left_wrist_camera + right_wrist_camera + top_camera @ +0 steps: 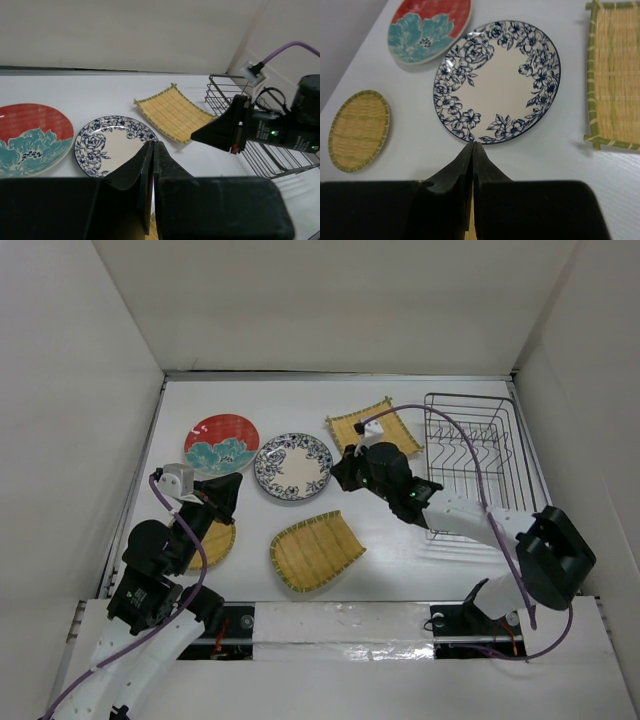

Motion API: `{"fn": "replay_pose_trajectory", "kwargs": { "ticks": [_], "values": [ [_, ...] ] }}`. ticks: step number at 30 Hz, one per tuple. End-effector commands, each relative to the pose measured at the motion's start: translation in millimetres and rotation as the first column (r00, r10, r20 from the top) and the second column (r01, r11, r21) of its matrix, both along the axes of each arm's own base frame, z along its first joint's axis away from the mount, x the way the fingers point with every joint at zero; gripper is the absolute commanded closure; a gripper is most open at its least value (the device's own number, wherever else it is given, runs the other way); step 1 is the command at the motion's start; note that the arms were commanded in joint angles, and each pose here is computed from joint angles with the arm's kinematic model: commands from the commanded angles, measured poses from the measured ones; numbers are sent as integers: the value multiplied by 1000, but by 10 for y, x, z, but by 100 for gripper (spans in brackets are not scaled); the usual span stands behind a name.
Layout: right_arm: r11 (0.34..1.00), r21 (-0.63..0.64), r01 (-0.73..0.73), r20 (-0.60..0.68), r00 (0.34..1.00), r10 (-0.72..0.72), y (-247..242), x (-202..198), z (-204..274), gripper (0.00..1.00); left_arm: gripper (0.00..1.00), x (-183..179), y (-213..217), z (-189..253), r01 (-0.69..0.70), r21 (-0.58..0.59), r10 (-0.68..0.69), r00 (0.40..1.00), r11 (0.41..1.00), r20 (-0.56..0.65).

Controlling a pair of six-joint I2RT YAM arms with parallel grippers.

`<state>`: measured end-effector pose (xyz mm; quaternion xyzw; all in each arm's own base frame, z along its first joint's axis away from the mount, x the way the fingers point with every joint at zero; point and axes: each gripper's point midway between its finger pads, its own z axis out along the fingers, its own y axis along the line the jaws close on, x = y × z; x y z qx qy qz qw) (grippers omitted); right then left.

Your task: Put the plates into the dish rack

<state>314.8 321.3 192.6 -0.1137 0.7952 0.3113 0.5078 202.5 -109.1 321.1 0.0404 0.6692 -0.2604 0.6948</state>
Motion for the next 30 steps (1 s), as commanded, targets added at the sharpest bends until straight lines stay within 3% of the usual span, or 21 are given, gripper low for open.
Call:
{"fn": "replay_pose_trajectory", "kwargs": {
  "ticks": [1, 4, 5, 8, 9, 16, 23, 30],
  "values": [
    [996, -20, 89, -44, 995, -90, 21, 214, -148, 91, 100, -2, 34, 131, -14, -24, 15, 999, 1000, 46],
    [992, 7, 129, -105, 986, -127, -34, 378, -341, 63, 100, 8, 31, 122, -16, -24, 17, 999, 1000, 42],
    [991, 16, 129, -126, 984, -126, -35, 406, -406, 50, 100, 17, 29, 101, -17, -20, 18, 999, 1000, 35],
    [989, 43, 139, -196, 972, -128, -11, 483, -621, 34, 100, 41, 41, 76, -31, -18, 31, 999, 999, 19],
    [988, 52, 147, -213, 968, -133, -31, 516, -675, 33, 100, 41, 39, 80, -29, -17, 30, 999, 999, 21],
    [977, 158, 146, -318, 944, -90, 161, 598, -1007, 32, 71, 30, 9, 92, -11, -16, 12, 1000, 1000, 27],
    [958, 216, 187, -391, 916, -91, 305, 747, -1266, 35, 67, 19, 16, 98, -11, -18, 12, 999, 1000, 33],
    [917, 302, 260, -440, 892, -107, 330, 832, -1393, 54, 67, 7, 35, 121, -17, -24, 18, 999, 1000, 42]
  ]
}}
